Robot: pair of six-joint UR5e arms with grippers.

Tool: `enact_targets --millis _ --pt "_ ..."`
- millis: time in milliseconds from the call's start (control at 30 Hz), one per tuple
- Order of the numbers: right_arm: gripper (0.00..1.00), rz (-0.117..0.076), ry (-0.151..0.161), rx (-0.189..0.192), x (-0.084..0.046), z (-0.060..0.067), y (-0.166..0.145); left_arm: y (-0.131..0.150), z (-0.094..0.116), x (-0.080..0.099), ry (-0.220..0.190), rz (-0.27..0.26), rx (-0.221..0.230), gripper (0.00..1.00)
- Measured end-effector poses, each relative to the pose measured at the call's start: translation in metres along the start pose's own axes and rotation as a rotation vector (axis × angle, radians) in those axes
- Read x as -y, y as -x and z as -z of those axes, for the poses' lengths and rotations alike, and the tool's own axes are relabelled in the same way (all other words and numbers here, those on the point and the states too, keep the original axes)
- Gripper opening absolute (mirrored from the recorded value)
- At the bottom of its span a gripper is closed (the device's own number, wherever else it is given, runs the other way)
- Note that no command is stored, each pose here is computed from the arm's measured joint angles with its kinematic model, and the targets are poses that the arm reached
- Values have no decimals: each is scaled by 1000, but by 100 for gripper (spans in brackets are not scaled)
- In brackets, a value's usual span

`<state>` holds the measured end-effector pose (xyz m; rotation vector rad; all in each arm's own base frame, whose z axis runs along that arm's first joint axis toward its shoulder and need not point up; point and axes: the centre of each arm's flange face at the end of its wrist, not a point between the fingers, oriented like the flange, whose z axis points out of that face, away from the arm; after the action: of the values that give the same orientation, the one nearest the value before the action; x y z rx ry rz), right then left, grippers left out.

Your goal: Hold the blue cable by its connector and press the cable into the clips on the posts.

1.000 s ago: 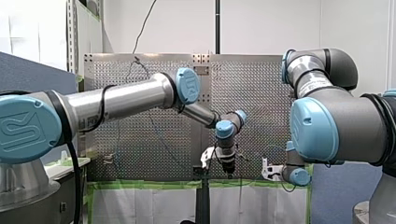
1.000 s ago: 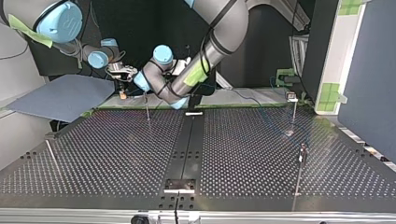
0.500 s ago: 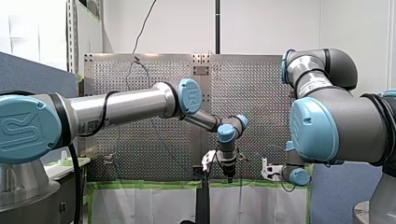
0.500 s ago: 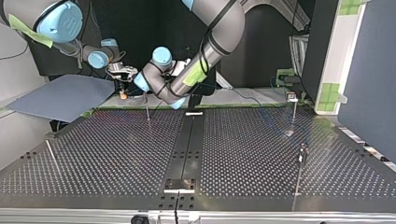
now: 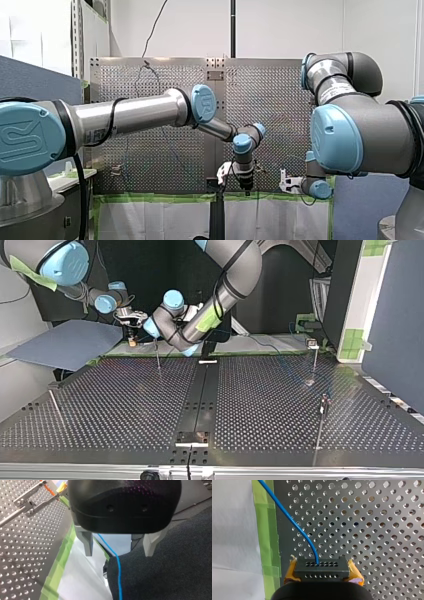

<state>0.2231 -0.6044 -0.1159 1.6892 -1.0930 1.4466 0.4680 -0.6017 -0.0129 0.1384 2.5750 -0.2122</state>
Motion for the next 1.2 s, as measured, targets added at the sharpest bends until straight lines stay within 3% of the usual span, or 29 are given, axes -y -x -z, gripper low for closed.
enact_targets --millis 500,867,1067,1200 --pt "0 6 -2 3 3 0 1 -5 -12 -11 7 7 3 100" --pt "0 10 8 2 1 -1 0 -2 -20 -12 -11 22 42 100" --pt "0 20 11 6 0 -2 -1 -6 -30 -23 18 15 41 100" --pt "0 23 11 11 0 -1 -1 -6 -39 -30 16 23 41 100"
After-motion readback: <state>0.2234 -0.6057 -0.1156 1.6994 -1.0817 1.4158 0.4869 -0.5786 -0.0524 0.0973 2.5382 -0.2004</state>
